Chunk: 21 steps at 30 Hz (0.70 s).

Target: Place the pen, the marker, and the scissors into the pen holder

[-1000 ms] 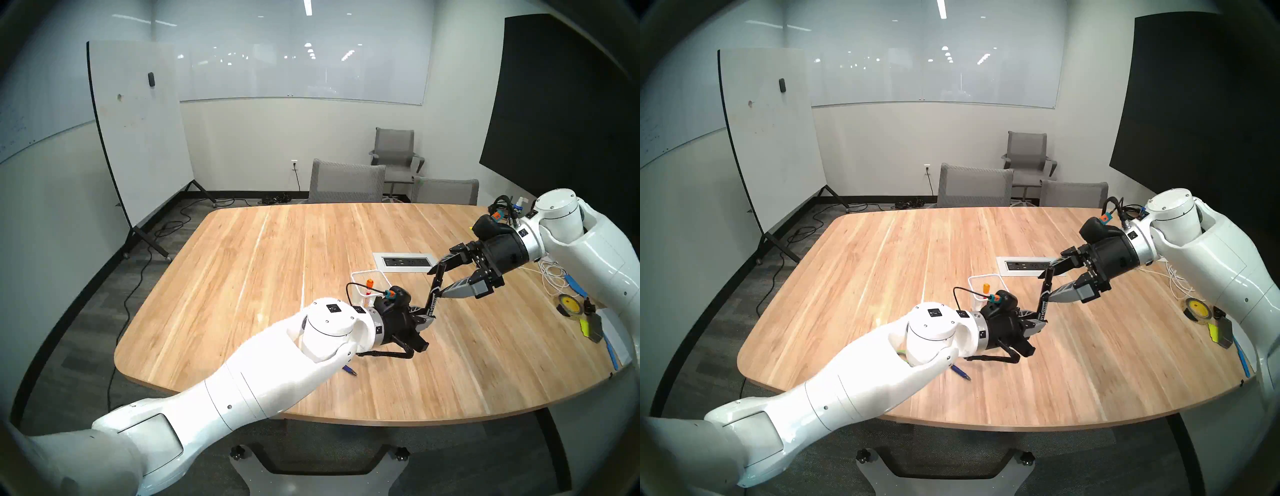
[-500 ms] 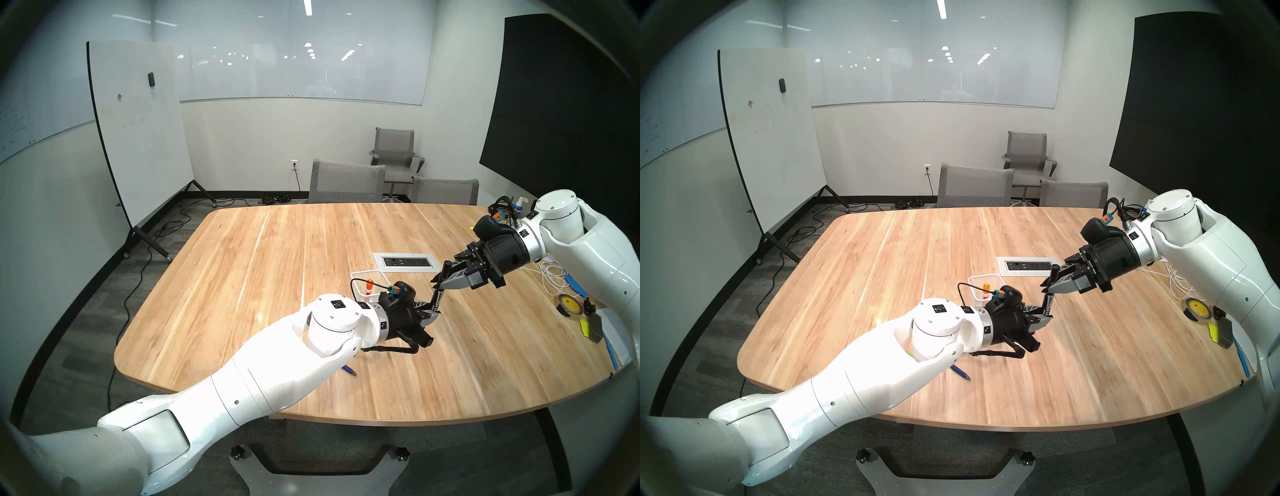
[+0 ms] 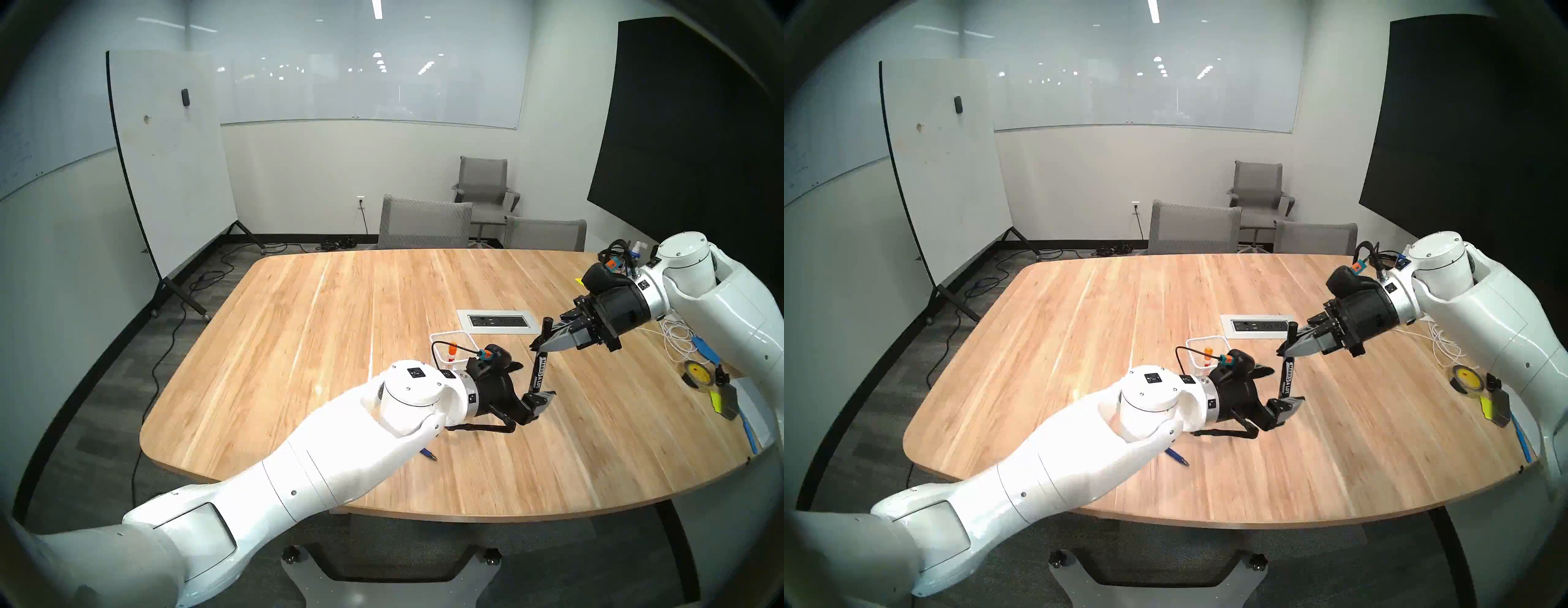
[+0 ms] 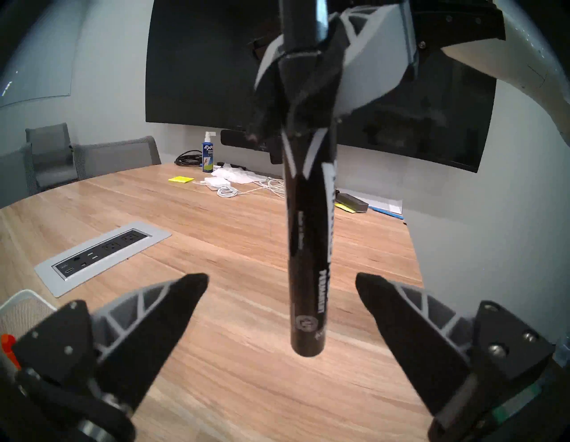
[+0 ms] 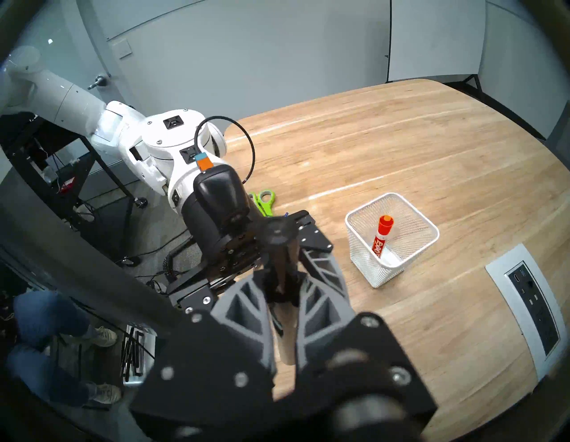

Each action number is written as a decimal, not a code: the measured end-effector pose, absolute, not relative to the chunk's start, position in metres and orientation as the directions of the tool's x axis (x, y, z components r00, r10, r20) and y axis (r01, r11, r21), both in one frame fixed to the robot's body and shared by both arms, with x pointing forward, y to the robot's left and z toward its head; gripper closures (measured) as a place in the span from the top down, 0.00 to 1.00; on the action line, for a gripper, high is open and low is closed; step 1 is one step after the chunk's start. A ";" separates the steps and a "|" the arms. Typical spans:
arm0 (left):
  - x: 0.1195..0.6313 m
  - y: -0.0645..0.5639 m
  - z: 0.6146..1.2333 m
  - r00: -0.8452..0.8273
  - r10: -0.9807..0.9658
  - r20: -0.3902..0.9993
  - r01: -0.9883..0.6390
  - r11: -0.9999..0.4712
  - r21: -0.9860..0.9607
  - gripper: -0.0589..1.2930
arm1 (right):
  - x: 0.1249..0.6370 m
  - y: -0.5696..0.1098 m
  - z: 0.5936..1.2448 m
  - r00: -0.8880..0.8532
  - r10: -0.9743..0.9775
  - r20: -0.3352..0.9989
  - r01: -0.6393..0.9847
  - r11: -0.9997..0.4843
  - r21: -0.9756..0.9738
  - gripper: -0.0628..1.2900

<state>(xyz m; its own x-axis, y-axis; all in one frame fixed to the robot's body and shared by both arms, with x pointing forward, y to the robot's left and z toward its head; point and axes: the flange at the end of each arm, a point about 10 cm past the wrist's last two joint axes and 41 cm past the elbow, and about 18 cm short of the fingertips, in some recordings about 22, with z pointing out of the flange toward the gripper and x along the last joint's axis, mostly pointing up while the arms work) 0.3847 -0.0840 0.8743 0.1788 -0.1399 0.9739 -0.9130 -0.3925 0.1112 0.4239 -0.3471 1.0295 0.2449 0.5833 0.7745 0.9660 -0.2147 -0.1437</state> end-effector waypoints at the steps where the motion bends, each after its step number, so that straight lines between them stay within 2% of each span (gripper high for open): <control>1: 0.385 -0.084 0.875 0.180 -0.138 0.974 -0.912 -0.393 0.113 0.49 | 0.424 -0.347 1.029 0.245 0.583 0.774 0.966 -0.214 -0.145 0.11; 2: 0.385 -0.084 0.875 0.180 -0.137 0.974 -0.912 -0.394 0.113 0.68 | 0.424 -0.347 1.029 0.245 0.584 0.774 0.966 -0.213 -0.145 0.11; 4: 0.385 -0.084 0.875 0.182 -0.135 0.974 -0.912 -0.394 0.116 0.97 | 0.424 -0.347 1.029 0.245 0.584 0.774 0.966 -0.211 -0.147 0.11; 21: 0.353 -0.061 0.874 0.206 -0.140 0.968 -0.901 -0.414 0.131 0.98 | 0.427 -0.354 1.030 0.255 0.576 0.777 0.962 -0.229 -0.146 0.11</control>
<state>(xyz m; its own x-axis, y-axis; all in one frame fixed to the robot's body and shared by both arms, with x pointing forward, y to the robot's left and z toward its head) 0.3529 -0.0609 0.8742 0.2059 -0.1404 0.9684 -0.9008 -0.4138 0.1315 0.4268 -0.3544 1.0296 0.2552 0.5760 0.7766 0.9624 -0.2290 -0.1463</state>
